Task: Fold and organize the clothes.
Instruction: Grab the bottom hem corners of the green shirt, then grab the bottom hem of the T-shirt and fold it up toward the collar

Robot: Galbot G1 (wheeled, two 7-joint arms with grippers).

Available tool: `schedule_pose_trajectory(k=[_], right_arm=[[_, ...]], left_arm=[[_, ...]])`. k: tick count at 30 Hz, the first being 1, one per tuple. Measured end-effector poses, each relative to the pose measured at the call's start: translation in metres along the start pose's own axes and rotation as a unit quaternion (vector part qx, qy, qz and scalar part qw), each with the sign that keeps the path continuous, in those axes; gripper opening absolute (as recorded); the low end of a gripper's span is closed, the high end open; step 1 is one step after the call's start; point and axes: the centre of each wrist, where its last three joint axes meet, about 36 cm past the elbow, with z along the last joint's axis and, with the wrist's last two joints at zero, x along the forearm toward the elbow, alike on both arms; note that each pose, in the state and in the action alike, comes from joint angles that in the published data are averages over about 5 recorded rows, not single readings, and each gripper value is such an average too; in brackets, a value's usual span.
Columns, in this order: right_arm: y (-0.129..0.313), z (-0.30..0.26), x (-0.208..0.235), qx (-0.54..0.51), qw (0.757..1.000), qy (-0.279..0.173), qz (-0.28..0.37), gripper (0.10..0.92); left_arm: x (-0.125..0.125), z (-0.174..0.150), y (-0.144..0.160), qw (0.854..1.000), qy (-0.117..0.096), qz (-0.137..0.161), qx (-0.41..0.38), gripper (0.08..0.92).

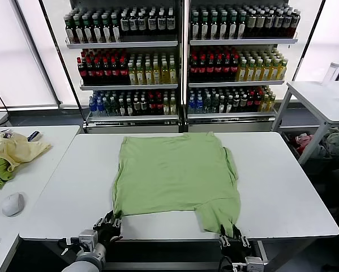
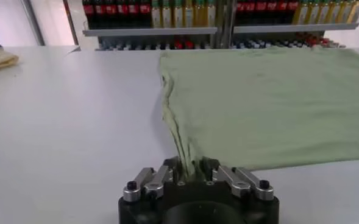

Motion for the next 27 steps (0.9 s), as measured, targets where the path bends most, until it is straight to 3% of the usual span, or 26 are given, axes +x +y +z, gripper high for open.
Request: schedule_pose_trajectory(k=[4, 7, 17, 27], right_arm=[[-0.004, -0.005, 0.000, 0.000, 1.000, -0.013, -0.006, 0.162], [-0.009, -0.011, 0.000, 0.003, 1.000, -0.030, -0.008, 0.138], [-0.030, -0.033, -0.007, 0.019, 0.995, -0.094, -0.011, 0.137], [-0.044, -0.062, -0.044, 0.040, 0.989, -0.138, -0.017, 0.137]], left_arm=[[0.001, 0.000, 0.001, 1.000, -0.005, 0.008, 0.005, 0.147], [0.002, -0.002, 0.003, 1.000, -0.014, 0.012, 0.007, 0.096], [0.006, -0.019, 0.012, 0.998, -0.053, 0.022, 0.005, 0.088], [-0.008, -0.035, 0.021, 0.997, -0.070, 0.035, -0.011, 0.088]])
